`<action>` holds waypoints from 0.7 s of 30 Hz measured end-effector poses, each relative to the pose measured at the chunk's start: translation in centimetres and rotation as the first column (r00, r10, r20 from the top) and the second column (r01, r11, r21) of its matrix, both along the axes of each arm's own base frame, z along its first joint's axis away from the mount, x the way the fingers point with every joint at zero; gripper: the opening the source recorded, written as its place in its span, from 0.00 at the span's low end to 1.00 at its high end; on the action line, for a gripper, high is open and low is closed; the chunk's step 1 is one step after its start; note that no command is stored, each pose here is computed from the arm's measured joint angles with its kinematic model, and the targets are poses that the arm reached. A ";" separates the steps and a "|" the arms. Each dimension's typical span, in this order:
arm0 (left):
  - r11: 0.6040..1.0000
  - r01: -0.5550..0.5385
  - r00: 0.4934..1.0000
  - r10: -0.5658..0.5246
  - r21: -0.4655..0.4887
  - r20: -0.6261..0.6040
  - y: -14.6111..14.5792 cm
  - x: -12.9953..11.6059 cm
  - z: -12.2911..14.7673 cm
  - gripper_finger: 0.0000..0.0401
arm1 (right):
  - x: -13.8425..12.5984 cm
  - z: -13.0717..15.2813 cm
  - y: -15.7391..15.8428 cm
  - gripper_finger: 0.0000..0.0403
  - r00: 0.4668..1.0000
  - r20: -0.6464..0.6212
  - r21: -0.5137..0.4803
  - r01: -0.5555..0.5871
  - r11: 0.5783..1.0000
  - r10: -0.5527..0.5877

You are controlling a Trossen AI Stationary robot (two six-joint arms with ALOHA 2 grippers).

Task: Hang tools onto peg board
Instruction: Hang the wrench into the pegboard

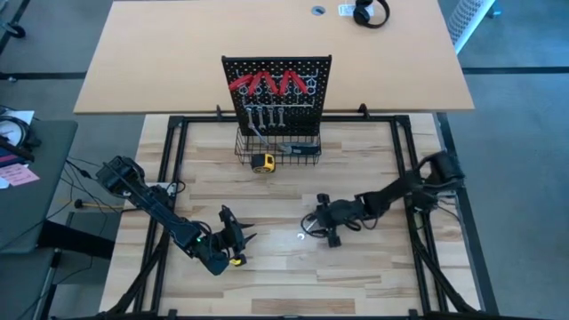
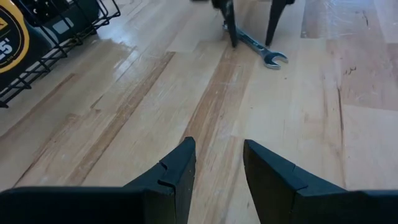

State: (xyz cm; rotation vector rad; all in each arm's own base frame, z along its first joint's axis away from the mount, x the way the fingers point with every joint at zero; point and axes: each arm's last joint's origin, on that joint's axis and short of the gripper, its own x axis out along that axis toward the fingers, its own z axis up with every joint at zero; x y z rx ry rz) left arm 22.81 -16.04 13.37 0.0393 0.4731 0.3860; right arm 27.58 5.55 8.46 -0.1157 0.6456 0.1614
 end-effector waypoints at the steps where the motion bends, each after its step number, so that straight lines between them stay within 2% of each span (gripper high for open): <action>1: 1.000 0.001 1.000 -0.001 0.003 0.000 0.0 0.0 0.0 0.31 | 0.3 -0.5 -0.3 0.52 1.000 0.011 0.019 -0.008 1.000 0.008; 4: 1.000 0.001 1.000 -0.001 0.003 0.000 0.0 0.0 0.0 0.31 | 1.0 -2.1 -1.0 0.48 1.000 -0.003 0.046 -0.031 0.998 0.031; 6: 1.000 0.002 1.000 -0.002 0.004 0.002 0.0 0.1 0.0 0.31 | 1.2 -2.9 -1.2 0.42 1.000 -0.018 0.055 -0.018 0.998 0.019; 10: 1.000 0.023 0.999 -0.024 0.012 0.030 -0.2 0.3 0.4 0.31 | 1.3 -3.7 -1.4 0.22 1.000 -0.016 0.067 -0.002 0.998 0.003; 14: 0.997 0.069 0.991 -0.072 0.031 0.109 -0.9 1.1 1.1 0.31 | 1.5 -3.5 -1.3 0.04 1.000 0.009 0.089 0.029 0.996 -0.030; 21: 0.986 0.117 0.969 -0.140 0.123 0.205 -1.9 3.3 0.6 0.27 | 2.5 -2.1 -0.6 0.02 0.998 0.043 0.126 0.036 0.991 -0.042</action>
